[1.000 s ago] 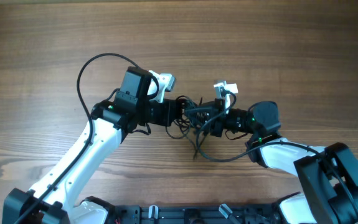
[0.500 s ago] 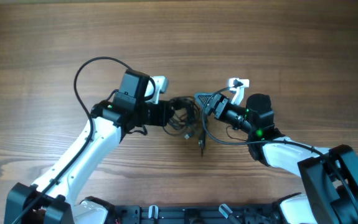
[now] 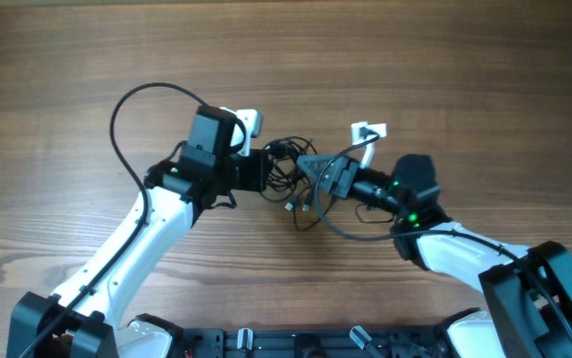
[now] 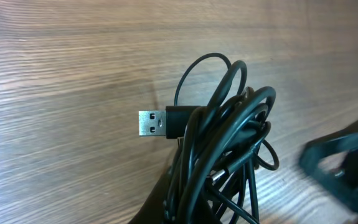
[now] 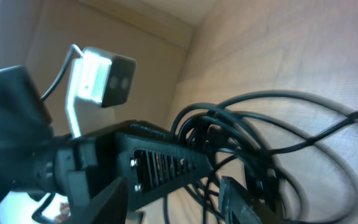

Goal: Untangle cables

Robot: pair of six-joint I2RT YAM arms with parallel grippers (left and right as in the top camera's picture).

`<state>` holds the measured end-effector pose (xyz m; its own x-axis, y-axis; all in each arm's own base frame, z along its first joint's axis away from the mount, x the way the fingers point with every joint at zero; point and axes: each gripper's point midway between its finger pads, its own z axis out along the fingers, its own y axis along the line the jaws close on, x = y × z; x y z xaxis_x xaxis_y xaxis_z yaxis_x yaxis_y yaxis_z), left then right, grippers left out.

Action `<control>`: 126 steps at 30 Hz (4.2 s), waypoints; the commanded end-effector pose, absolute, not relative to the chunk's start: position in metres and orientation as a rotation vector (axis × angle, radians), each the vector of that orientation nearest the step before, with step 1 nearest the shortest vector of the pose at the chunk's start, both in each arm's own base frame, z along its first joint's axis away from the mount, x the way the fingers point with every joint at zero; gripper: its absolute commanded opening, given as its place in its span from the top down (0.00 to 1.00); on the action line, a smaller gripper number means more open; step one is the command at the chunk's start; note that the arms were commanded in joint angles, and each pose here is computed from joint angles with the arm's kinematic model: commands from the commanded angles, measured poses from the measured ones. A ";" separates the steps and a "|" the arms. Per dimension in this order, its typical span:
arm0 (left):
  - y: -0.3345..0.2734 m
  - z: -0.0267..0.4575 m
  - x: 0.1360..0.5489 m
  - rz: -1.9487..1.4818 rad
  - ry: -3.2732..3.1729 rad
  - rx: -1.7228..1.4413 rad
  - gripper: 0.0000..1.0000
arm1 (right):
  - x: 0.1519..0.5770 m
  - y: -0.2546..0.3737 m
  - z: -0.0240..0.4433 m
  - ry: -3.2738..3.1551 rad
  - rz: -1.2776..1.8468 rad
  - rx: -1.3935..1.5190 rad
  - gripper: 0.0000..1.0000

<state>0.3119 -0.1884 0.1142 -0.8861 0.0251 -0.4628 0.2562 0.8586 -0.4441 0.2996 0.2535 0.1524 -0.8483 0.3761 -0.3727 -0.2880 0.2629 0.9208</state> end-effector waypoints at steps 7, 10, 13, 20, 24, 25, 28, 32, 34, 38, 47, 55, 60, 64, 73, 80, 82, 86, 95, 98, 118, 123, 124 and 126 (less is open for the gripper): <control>-0.201 0.116 0.310 -0.768 2.595 0.083 0.96 | 0.320 0.251 0.134 2.044 1.626 0.675 0.67; -0.203 0.116 0.310 -0.781 2.598 0.054 0.96 | 0.325 0.245 0.125 2.044 1.586 0.754 0.67; -0.209 0.116 0.306 -0.788 2.601 0.080 0.96 | 0.330 0.240 0.124 2.017 1.566 0.810 0.67; -0.242 0.124 0.293 -0.841 2.561 0.214 0.96 | 0.324 0.248 0.123 2.032 1.612 0.855 0.68; -0.255 0.131 0.291 -0.889 2.529 0.224 0.96 | 0.323 0.249 0.122 2.035 1.608 0.862 0.69; -0.258 0.132 0.291 -0.898 2.522 0.231 0.96 | 0.323 0.249 0.122 2.035 1.609 0.862 0.68; -0.263 0.135 0.288 -0.924 2.512 0.255 0.96 | 0.326 0.245 0.122 2.015 1.595 0.903 0.81; -0.256 0.132 0.291 -0.890 2.524 0.242 0.96 | 0.339 0.216 0.097 2.018 1.402 1.007 0.96; -0.227 0.123 0.303 -0.747 2.554 0.131 0.96 | 0.342 0.209 0.096 2.058 1.371 0.889 0.95; -0.149 0.105 0.325 -0.517 2.613 -0.207 0.96 | 0.346 0.186 0.109 2.088 1.402 0.619 0.95; -0.125 0.102 0.327 -0.583 2.636 -0.397 0.96 | 0.328 0.167 0.164 1.951 1.617 0.084 0.89; -0.170 0.115 0.325 -0.649 2.578 -0.013 0.96 | 0.302 0.220 0.142 2.022 1.540 -0.149 0.23; -0.187 0.116 0.317 -0.660 2.570 0.113 0.96 | 0.304 0.236 0.132 2.046 1.433 -0.109 0.30; -0.196 0.118 0.314 -0.674 2.560 0.148 0.96 | 0.316 0.230 0.102 2.082 1.110 -0.178 0.37; -0.220 0.126 0.295 -0.859 2.534 0.370 0.96 | 0.319 0.230 0.099 2.024 0.929 -0.336 0.48; -0.228 0.132 0.290 -0.941 2.517 0.401 0.96 | 0.324 0.225 0.097 2.024 0.869 -0.320 0.95; -0.211 0.122 0.300 -0.804 2.550 0.317 0.96 | 0.337 0.201 0.082 2.116 0.815 -0.053 0.96; -0.131 0.097 0.322 -0.382 2.636 -0.233 0.96 | 0.342 0.159 0.053 2.237 0.741 0.239 0.96; -0.074 0.090 0.329 -0.343 2.547 -0.876 0.89 | 0.340 0.128 0.034 2.296 0.755 0.559 0.95; -0.082 0.090 0.327 -0.391 2.557 -0.894 0.86 | 0.334 0.129 0.029 2.320 0.792 0.650 0.75; -0.099 0.064 0.308 -0.242 2.651 -0.855 0.00 | 0.325 0.135 0.024 2.371 0.828 0.653 0.34; -0.101 0.051 0.310 -0.244 2.643 -0.975 0.00 | 0.325 0.135 0.024 2.371 0.828 0.652 0.34; -0.101 0.051 0.311 -0.238 2.653 -0.939 0.05 | 0.325 0.135 0.024 2.371 0.828 0.653 0.34; -0.101 0.051 0.312 -0.235 2.659 -0.902 0.27 | 0.325 0.135 0.024 2.371 0.828 0.653 0.34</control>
